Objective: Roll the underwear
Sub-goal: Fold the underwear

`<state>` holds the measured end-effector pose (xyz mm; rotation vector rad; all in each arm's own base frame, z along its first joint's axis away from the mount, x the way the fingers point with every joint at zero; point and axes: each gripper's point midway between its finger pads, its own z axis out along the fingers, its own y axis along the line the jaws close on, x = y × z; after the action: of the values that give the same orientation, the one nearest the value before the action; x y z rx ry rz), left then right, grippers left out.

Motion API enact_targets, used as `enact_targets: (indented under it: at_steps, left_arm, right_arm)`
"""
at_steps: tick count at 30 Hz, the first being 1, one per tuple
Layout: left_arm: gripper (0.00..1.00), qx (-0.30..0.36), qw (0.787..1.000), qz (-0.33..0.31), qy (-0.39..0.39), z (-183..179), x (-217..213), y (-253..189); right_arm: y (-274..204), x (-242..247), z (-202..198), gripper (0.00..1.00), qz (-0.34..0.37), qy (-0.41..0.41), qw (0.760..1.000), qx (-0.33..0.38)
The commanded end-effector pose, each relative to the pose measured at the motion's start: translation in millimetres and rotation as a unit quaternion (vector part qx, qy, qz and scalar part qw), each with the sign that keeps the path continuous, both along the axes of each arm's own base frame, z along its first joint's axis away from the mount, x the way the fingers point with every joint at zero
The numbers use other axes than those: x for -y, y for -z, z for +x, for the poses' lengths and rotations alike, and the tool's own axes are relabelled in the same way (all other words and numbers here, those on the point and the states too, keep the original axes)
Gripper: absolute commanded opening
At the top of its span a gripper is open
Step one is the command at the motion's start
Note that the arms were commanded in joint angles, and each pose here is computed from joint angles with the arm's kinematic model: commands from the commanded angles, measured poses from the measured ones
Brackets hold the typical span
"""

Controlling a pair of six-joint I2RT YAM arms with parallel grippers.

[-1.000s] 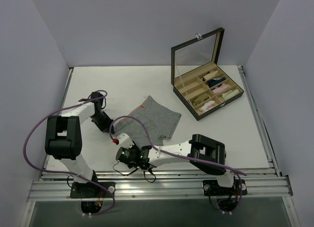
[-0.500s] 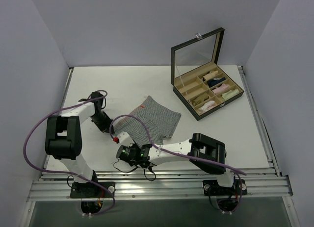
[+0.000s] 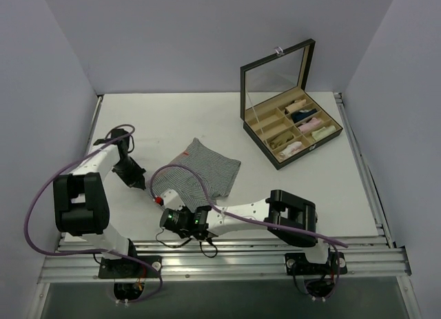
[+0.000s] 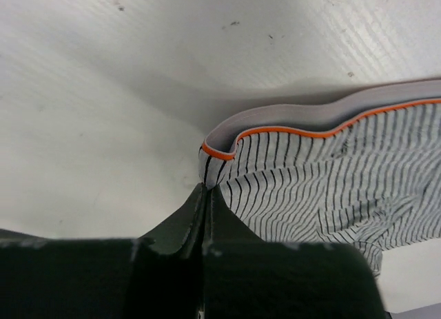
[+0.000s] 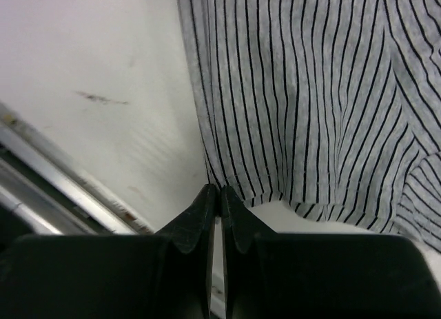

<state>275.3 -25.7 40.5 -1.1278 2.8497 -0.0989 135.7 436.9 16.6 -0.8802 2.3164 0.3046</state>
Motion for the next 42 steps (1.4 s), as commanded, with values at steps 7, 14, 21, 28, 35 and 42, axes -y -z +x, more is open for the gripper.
enact_targets:
  at_steps: [7, 14, 21, 28, 35, 42]
  left_arm:
    - [0.02, 0.063, 0.997, 0.034, -0.013, -3, -25, -59]
    - [0.02, 0.124, 0.991, -0.01, -0.05, 36, -7, -98]
    - [0.02, 0.123, 0.992, -0.016, -0.034, 74, 23, -99]
    - [0.02, 0.134, 0.991, -0.011, -0.004, 118, 55, -108]
    - [0.02, 0.125, 0.992, -0.017, 0.02, 147, 91, -109]
    - [0.02, 0.128, 0.991, -0.022, 0.034, 167, 114, -109]
  right_arm:
    - [-62, -32, -19, 0.0, 0.042, 0.004, 0.999, -0.002]
    - [-87, -19, 18, 0.0, 0.04, 0.019, 0.999, 0.015]
    - [-89, 12, 69, 0.0, 0.054, 0.041, 0.998, 0.001]
    - [-93, 24, 92, 0.0, 0.075, 0.051, 0.996, -0.006]
    - [-101, 47, 117, 0.0, 0.095, 0.078, 0.992, -0.011]
    - [-109, 64, 133, 0.0, 0.111, 0.099, 0.989, -0.01]
